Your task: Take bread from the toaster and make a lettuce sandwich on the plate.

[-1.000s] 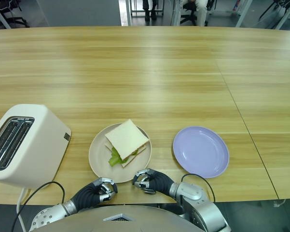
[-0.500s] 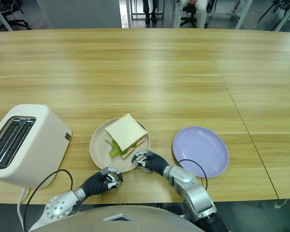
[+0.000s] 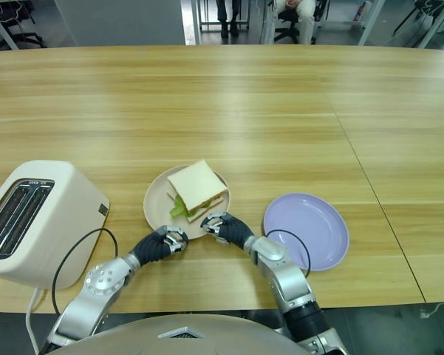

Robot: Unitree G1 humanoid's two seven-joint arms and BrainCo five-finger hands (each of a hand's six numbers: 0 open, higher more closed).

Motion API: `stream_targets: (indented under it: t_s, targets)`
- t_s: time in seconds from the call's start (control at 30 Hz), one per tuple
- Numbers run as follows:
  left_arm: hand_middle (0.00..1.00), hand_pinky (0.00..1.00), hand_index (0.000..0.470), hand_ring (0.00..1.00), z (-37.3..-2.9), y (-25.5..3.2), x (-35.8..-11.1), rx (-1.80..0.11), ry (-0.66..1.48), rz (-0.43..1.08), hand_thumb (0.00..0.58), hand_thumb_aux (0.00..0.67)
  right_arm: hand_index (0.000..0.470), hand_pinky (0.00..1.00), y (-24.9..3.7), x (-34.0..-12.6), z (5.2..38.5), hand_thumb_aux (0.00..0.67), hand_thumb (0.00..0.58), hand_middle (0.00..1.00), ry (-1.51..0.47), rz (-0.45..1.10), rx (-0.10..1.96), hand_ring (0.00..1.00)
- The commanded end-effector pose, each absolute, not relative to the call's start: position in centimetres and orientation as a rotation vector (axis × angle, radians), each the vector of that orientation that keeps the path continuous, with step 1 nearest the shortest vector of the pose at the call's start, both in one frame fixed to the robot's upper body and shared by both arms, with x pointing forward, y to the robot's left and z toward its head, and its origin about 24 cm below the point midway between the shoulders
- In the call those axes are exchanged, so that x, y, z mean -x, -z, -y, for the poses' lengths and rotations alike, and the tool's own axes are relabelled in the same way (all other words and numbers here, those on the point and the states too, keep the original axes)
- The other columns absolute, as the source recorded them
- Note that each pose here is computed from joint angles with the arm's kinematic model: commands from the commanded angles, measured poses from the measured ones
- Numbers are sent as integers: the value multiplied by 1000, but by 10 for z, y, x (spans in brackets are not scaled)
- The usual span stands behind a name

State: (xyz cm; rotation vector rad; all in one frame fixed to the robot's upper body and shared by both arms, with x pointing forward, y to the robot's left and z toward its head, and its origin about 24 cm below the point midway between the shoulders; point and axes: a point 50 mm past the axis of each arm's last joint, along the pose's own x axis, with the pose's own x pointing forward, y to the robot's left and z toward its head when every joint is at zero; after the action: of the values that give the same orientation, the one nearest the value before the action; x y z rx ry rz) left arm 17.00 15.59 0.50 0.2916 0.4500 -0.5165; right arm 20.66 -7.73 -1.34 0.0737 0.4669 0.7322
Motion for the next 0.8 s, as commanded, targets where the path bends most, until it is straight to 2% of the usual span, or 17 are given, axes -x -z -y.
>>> stream_targets:
  t_s: [0.03, 0.47, 0.63, 0.8]
  targets:
    - [1000, 1000, 460, 1000, -155, -3, -185, -298, 479, -444, 580, 670, 460, 1000, 32, -215, 85, 670, 580, 1000, -647, -541, -32, 1000]
    - [1000, 1000, 460, 1000, -135, 15, -232, -296, 378, -451, 580, 670, 460, 1000, 34, -283, 89, 670, 580, 1000, -474, -487, 20, 1000]
    - [1000, 1000, 460, 1000, -132, 18, -248, -299, 353, -432, 580, 670, 460, 1000, 32, -301, 88, 670, 580, 1000, -432, -461, 21, 1000]
    - [1000, 1000, 460, 1000, -134, 20, -259, -295, 310, -407, 580, 670, 460, 1000, 33, -310, 85, 670, 580, 1000, -405, -458, 11, 1000]
